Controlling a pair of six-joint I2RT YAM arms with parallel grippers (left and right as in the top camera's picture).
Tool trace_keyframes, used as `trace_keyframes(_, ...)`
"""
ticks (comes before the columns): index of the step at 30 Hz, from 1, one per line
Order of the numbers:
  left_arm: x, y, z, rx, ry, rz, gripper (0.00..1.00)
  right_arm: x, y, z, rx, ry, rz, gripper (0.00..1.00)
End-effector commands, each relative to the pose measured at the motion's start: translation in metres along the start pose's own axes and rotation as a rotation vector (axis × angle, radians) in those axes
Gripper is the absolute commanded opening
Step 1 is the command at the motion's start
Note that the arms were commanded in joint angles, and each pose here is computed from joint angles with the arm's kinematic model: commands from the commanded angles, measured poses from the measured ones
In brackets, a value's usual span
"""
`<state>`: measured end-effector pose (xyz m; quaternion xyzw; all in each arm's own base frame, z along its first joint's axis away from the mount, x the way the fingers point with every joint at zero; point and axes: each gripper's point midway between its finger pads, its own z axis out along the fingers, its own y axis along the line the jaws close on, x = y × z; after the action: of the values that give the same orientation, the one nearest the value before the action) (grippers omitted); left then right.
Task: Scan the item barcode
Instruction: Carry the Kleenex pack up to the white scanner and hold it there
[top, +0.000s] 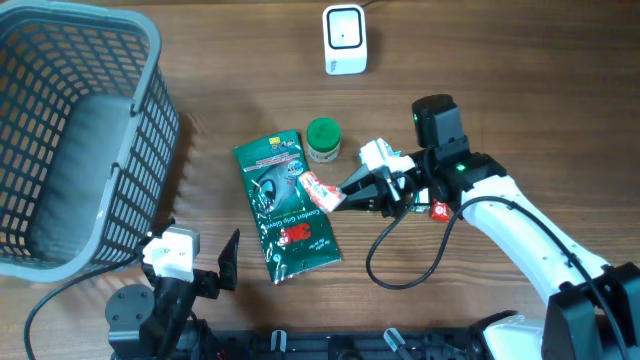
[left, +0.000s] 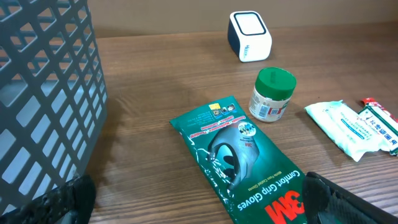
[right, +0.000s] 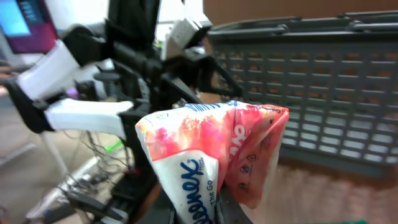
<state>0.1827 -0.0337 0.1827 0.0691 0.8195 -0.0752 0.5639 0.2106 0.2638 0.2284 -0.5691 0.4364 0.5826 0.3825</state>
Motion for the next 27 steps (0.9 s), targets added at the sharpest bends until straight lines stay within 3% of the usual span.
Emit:
trace_keyframes(1,0.001,-0.003,0.001,0.017,-0.002,-0.011,1.0,-0.01,0.011,0.0,-0.076,-0.052,0.195,0.04)
trace_keyframes(3,0.001,-0.003,0.001,0.017,-0.002,-0.011,1.0,-0.014,0.007,0.0,-0.08,-0.04,0.379,0.04)
trace_keyframes(6,0.001,-0.003,0.001,0.017,-0.002,-0.011,1.0,-0.01,-0.028,0.0,0.1,-0.011,0.881,0.04)
trace_keyframes(7,0.001,-0.003,0.001,0.017,-0.002,-0.011,1.0,-0.007,-0.042,-0.002,0.19,-0.044,1.14,0.04)
trace_keyframes(11,0.001,-0.003,0.001,0.017,-0.002,-0.011,1.0,-0.002,-0.085,-0.016,0.414,-0.283,1.752,0.04)
trace_keyframes(16,0.001,-0.003,0.001,0.017,-0.002,-0.011,1.0,-0.026,-0.133,-0.043,0.522,-0.68,1.911,0.04)
trace_keyframes(19,0.001,-0.003,0.001,0.017,-0.002,-0.011,1.0,-0.008,-0.163,-0.066,0.612,-0.927,2.038,0.04)
trace_keyframes(20,0.001,-0.003,0.001,0.017,-0.002,-0.011,1.0,-0.008,-0.174,-0.073,0.632,-0.988,1.991,0.04)
trace_keyframes(23,0.001,-0.003,0.001,0.017,-0.002,-0.011,1.0,-0.015,-0.209,-0.087,0.627,-1.091,1.874,0.05)
trace_keyframes(27,0.001,-0.003,0.001,0.017,-0.002,-0.011,1.0,-0.017,-0.276,-0.086,0.597,-1.06,1.878,0.05)
